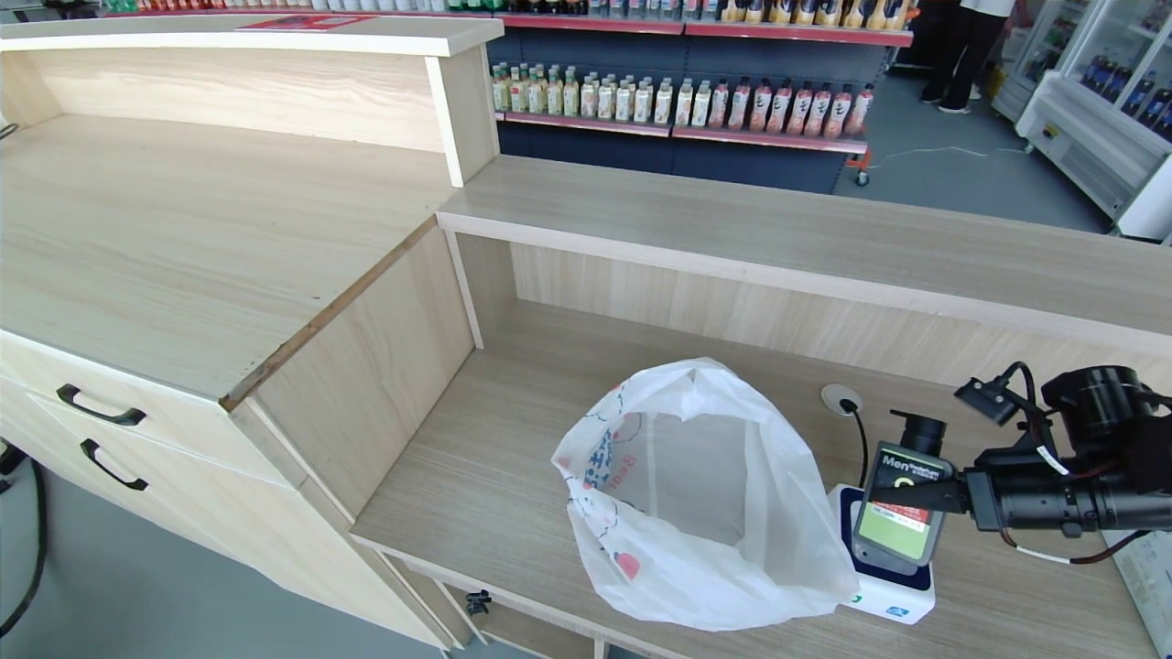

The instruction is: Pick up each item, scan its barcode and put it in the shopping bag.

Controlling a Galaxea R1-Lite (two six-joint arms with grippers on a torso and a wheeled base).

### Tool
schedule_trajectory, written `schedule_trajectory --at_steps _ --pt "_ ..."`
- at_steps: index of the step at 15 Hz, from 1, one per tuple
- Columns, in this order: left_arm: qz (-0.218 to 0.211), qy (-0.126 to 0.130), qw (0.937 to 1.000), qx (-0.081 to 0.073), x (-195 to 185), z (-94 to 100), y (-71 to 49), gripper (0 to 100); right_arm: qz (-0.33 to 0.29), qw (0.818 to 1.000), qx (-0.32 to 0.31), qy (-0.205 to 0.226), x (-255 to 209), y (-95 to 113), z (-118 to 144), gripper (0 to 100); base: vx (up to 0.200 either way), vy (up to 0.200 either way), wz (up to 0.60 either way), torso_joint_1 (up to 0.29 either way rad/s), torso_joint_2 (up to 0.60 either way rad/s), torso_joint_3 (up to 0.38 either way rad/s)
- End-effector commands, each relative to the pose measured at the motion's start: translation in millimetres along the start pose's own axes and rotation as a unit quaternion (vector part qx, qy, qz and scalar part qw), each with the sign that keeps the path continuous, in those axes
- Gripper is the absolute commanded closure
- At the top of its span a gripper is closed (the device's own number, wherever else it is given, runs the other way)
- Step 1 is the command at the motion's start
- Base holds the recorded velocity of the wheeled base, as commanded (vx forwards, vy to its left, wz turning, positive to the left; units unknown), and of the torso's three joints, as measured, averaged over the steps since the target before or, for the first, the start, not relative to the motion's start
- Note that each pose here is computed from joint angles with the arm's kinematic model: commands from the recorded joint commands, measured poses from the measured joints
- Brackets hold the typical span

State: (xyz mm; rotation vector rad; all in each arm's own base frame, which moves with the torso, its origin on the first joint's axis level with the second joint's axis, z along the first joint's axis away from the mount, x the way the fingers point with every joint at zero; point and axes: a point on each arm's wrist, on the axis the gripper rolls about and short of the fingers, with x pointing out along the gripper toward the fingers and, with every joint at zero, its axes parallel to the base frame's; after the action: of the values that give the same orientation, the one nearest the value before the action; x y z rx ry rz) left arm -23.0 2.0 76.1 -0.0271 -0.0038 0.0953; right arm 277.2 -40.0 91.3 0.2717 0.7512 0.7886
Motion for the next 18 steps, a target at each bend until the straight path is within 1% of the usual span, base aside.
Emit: schedule_trajectory --at_steps 1,5,8,9,10,11,12,13,14,15,16,18 --pt "0.001 0.000 1.0000 0.000 0.0 0.0 0.0 0 0.005 1.000 0.006 0.008 5.5 -2.6 -2.7 100 0.000 0.000 0.00 0.000 0.00 0.000" --pt "0.001 0.000 1.0000 0.000 0.0 0.0 0.0 0 0.011 1.000 0.006 0.007 6.7 -3.0 -1.6 100 0.000 0.000 0.00 0.000 0.00 0.000" --pt "0.001 0.000 1.0000 0.000 0.0 0.0 0.0 0 0.014 1.000 -0.008 -0.006 -0.5 5.1 6.0 100 0.000 0.000 0.00 0.000 0.00 0.000" --pt "0.000 0.000 1.0000 0.000 0.0 0.0 0.0 0 0.008 0.999 -0.031 -0.023 -11.3 17.2 13.3 100 0.000 0.000 0.00 0.000 0.00 0.000" --pt "0.000 0.000 1.0000 0.000 0.0 0.0 0.0 0 0.000 0.996 -0.068 -0.049 -28.6 38.4 21.7 100 0.000 0.000 0.00 0.000 0.00 0.000" --pt "0.000 0.000 1.0000 0.000 0.0 0.0 0.0 0 -0.013 0.992 -0.099 -0.071 -45.0 58.7 24.1 100 0.000 0.000 0.00 0.000 0.00 0.000" --pt "0.001 0.000 1.0000 0.000 0.0 0.0 0.0 0 -0.045 0.986 -0.134 -0.089 -60.0 79.1 22.0 100 0.000 0.000 0.00 0.000 0.00 0.000" --pt "0.000 0.000 1.0000 0.000 0.0 0.0 0.0 0 -0.077 0.979 -0.161 -0.103 -69.5 91.4 21.7 100 0.000 0.000 0.00 0.000 0.00 0.000" --pt "0.000 0.000 1.0000 0.000 0.0 0.0 0.0 0 -0.129 0.961 -0.210 -0.121 -77.8 99.1 24.2 100 0.000 0.000 0.00 0.000 0.00 0.000" --pt "0.001 0.000 1.0000 0.000 0.0 0.0 0.0 0 -0.188 0.941 -0.250 -0.128 -86.1 105.4 24.6 100 0.000 0.000 0.00 0.000 0.00 0.000" --pt "0.000 0.000 1.0000 0.000 0.0 0.0 0.0 0 -0.238 0.927 -0.259 -0.128 -93.1 113.3 19.5 100 0.000 0.000 0.00 0.000 0.00 0.000" --pt "0.001 0.000 1.0000 0.000 0.0 0.0 0.0 0 -0.298 0.907 -0.261 -0.141 -105.5 126.8 9.7 100 0.000 0.000 0.00 0.000 0.00 0.000"
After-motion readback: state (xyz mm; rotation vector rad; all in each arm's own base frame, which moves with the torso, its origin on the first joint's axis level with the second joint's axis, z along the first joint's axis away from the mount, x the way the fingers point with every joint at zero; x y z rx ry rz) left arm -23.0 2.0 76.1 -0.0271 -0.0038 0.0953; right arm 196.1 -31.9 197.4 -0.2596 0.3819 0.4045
